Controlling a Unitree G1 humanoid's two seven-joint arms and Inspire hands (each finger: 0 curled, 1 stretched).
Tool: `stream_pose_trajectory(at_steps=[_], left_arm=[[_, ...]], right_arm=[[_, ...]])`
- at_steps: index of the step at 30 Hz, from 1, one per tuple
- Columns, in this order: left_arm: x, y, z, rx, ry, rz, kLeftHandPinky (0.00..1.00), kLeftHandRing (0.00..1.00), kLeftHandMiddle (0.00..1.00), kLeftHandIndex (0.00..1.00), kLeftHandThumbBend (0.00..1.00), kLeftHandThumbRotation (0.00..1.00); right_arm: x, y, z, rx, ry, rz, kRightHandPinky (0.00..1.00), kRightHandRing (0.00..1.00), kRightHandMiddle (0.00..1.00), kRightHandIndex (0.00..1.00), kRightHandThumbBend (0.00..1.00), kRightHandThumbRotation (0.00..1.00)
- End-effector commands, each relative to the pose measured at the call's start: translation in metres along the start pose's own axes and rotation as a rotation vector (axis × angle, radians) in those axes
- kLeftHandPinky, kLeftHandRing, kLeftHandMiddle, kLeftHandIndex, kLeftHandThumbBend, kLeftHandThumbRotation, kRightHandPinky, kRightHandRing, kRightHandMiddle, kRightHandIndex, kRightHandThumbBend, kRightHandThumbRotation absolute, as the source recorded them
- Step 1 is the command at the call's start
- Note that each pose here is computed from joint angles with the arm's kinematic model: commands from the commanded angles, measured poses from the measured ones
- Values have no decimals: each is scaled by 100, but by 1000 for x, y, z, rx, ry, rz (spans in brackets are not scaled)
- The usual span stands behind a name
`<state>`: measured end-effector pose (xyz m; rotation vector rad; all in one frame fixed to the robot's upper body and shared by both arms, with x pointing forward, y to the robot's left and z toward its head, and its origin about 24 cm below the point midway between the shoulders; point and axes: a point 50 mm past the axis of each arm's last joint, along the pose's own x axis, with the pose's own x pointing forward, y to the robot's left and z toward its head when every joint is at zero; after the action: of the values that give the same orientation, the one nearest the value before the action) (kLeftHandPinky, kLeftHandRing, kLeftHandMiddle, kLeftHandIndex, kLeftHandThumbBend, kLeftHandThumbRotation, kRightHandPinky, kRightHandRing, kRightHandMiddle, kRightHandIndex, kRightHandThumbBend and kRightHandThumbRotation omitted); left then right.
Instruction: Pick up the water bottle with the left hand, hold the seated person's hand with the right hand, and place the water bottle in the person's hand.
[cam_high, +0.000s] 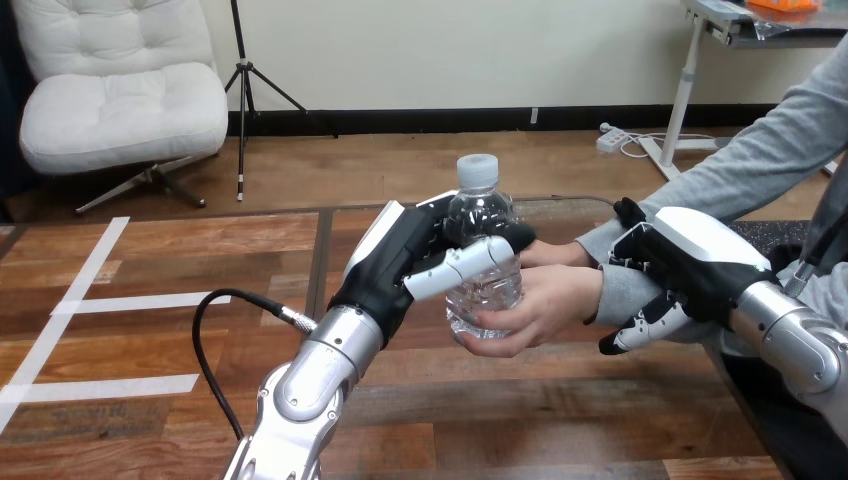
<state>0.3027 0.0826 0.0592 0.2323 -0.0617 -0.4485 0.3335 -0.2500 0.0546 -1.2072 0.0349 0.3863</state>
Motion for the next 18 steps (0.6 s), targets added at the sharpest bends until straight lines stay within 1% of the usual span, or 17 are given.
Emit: stream_pose_trajectory(at_steps=[1,4,5,9,12,18], left_arm=[[8,7,20,40,-99,15,89,94,95,93,100,87],[5,9,21,48,-115,29,91,95,96,95,100,90],[5,9,21,51,-121,33,92,96,96,95,100,93],[0,13,23,51,-133,34,94,97,97,96,100,96],[-3,17,24,44,-147,34,96,98,98,97,100,98],[-7,23,25,28,-171,56,99,100,98,96,100,100]], right_arm=[[6,-23,13,18,-63,-88,28,31,36,36,84,0],[5,-23,13,18,-64,-87,28,30,35,36,84,0],[5,-23,13,18,-64,-87,27,30,35,36,84,0],[5,-22,12,21,-63,-87,27,30,35,36,84,0],[5,-22,12,23,-63,-86,27,30,35,36,84,0],[5,-22,12,30,-69,-86,26,29,34,35,83,0]])
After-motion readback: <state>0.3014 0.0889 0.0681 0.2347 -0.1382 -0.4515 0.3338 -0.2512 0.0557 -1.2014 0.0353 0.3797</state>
